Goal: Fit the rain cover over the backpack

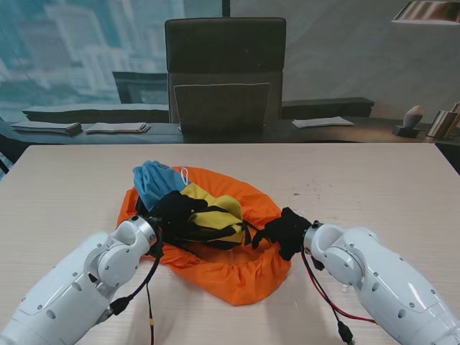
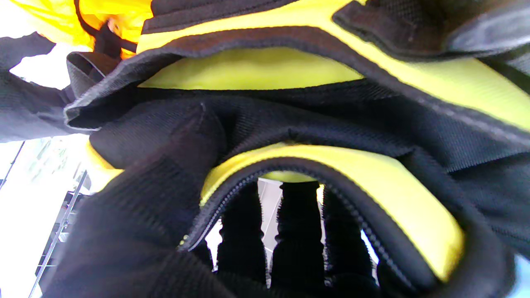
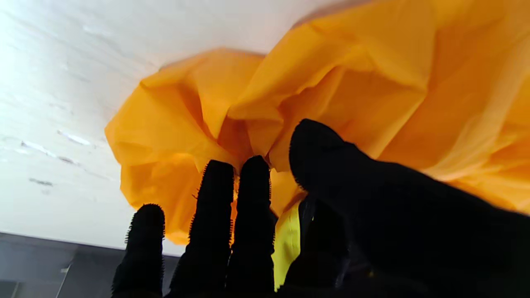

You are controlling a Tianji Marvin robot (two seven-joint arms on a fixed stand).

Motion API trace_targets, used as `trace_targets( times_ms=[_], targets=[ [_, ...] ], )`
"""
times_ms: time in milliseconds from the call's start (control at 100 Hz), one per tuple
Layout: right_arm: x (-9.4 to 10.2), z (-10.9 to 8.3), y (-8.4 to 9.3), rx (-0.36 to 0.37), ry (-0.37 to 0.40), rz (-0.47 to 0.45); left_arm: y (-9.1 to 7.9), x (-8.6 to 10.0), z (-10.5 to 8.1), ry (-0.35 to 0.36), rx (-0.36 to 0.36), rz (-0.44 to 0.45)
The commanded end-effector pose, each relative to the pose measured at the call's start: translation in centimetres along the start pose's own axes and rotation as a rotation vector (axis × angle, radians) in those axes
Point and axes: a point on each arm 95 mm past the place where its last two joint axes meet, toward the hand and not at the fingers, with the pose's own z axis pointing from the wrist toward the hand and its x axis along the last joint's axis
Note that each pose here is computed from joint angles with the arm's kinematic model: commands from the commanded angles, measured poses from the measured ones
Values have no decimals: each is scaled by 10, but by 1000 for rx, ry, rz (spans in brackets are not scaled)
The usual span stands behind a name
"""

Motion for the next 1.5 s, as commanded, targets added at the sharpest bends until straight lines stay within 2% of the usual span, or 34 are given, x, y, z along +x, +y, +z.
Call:
trace_targets(
  times_ms=[0, 240, 380, 470, 530, 590, 670, 900, 1020, 1080, 1160, 1350, 1490],
  targets=[
    [3, 0, 0, 42, 11, -24, 7, 0, 0, -5, -25, -7],
    [-1, -2, -3, 127, 20, -90, 8, 0, 1, -7, -29, -12],
    [-5, -6, -3, 150, 14, -120, 9, 1, 1, -6, -32, -14],
    [-8, -13, 3, 151, 11, -173, 12, 1, 2, -2, -39, -15],
    [-11, -19, 8, 145, -3, -261, 15, 3, 4, 3, -45, -23],
    [-13, -24, 14, 74, 2, -358, 19, 5, 7, 15, -54, -25],
    [-14, -28, 19, -64, 21, -391, 25, 8, 12, 39, -79, -23],
    [-8, -43, 37, -448, 74, -315, 36, 16, 27, 88, -129, -34],
    [-5, -45, 49, -609, 81, -269, 42, 20, 34, 115, -150, -30],
    [-4, -44, 57, -682, 68, -290, 45, 21, 37, 131, -173, -33],
    [-5, -40, 66, -753, 40, -349, 50, 24, 40, 153, -201, -27],
    [6, -26, 87, -895, 11, -334, 63, 28, 45, 188, -266, -30],
    [6, -9, 98, -908, -28, -354, 68, 32, 46, 214, -278, -41]
  ],
)
